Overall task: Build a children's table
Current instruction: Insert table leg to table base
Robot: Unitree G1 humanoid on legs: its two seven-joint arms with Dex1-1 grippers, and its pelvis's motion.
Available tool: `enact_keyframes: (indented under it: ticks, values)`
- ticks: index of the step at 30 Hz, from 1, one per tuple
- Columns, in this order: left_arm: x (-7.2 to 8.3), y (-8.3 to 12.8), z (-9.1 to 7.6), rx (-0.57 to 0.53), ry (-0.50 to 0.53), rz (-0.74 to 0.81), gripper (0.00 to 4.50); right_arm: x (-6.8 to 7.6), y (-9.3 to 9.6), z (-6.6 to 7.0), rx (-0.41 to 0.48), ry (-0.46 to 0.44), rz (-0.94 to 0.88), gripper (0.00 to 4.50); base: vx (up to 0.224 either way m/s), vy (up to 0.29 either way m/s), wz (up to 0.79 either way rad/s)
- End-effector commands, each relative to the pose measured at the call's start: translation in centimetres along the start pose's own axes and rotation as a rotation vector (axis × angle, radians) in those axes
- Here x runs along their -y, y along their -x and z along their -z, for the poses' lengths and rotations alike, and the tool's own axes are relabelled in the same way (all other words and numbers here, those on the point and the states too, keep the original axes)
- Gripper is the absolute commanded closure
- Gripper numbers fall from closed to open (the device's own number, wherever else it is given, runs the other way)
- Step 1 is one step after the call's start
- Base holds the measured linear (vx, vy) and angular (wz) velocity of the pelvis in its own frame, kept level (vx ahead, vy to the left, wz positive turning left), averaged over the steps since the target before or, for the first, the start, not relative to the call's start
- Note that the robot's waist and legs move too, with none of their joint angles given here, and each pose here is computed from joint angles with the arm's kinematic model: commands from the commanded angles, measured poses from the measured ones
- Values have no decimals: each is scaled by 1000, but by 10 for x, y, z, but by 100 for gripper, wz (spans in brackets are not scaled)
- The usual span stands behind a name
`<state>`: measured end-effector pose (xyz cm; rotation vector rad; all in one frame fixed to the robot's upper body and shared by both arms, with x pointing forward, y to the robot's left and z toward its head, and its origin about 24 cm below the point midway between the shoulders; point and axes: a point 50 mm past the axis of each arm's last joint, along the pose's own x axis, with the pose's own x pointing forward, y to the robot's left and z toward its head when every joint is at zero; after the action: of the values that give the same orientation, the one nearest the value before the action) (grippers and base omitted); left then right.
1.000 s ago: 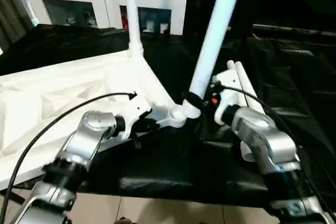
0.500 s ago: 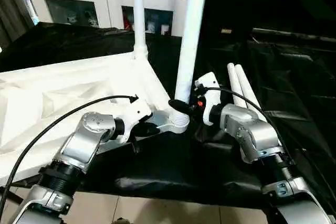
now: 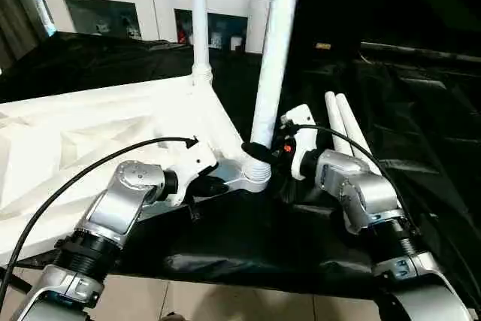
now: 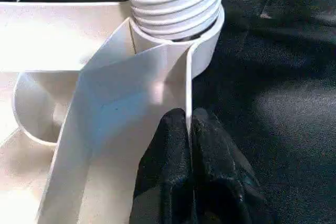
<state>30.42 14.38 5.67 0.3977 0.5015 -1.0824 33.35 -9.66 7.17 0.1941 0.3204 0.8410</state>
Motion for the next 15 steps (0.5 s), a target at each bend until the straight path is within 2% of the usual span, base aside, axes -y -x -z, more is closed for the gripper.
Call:
enact_keyframes:
  ticks: [1,4,6,7,8,10,12,15]
  values:
    - [6,-6,1,12,13,37,450,5,5,8,11,-64,14,262,0,0,0]
    - [5,-7,1,12,13,34,450,6,7,13,19,-85,17,262,0,0,0]
    - [2,-8,0,11,8,20,450,5,12,29,48,-139,24,262,0,0,0]
    - [2,-8,0,11,8,19,450,5,12,30,50,-143,25,262,0,0,0]
    - [1,-8,-1,11,5,15,450,5,13,37,58,-150,38,262,0,0,0]
    - [0,-8,-1,11,4,14,450,5,14,41,60,-149,46,262,0,0,0]
    - [0,-9,-2,10,0,10,450,6,17,53,85,-157,84,262,0,0,0]
    - [-1,-8,-2,6,-5,12,450,6,20,60,101,-133,118,262,0,0,0]
